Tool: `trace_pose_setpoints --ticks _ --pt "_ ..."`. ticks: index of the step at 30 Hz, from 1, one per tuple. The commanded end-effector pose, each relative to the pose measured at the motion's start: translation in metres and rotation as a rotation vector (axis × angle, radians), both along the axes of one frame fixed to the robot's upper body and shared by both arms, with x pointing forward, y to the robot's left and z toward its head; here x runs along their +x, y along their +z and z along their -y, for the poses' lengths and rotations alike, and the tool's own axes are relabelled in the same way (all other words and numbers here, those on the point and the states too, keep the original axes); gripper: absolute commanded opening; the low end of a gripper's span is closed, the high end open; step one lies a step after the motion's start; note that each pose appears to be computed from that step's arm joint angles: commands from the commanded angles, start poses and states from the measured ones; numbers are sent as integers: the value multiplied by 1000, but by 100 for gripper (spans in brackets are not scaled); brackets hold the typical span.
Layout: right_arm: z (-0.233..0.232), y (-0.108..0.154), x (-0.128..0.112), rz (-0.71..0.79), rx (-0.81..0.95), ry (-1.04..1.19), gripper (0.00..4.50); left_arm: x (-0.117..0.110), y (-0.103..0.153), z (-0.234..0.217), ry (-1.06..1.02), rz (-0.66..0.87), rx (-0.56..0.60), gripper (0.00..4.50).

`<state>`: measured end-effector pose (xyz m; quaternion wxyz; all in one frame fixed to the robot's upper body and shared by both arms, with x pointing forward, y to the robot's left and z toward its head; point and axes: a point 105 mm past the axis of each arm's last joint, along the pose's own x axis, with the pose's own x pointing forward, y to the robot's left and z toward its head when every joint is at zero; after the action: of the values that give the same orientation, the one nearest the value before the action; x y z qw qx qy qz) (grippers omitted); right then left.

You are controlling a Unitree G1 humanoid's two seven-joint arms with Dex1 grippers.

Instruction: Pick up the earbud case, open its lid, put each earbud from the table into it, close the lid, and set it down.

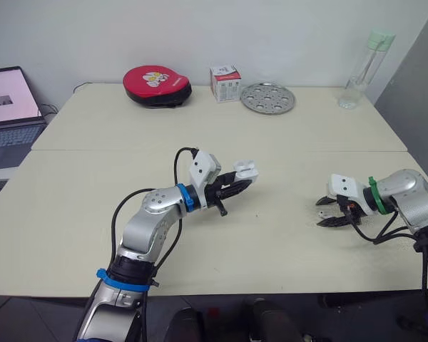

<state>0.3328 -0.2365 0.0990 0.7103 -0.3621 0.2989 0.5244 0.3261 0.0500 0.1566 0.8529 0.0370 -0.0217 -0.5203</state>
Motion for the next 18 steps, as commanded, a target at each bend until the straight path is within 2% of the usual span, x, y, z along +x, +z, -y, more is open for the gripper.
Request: trace_pose_setpoints --ticks 1,5,10,14,18 --pt "15 1 1 6 -101 2 182 -5 13 4 -19 48 -18 76" --pt "11 3 2 -2 -74 5 41 -2 14 4 -12 48 -25 76" --pt "31 14 -5 10 -133 -19 39 2 10 8 -8 42 -37 76" --pt "74 22 -29 -25 -307 -39 39 2 11 12 -3 45 -62 76" --pt "121 19 -57 -92 -494 -76 39 -2 3 14 9 34 -69 76"
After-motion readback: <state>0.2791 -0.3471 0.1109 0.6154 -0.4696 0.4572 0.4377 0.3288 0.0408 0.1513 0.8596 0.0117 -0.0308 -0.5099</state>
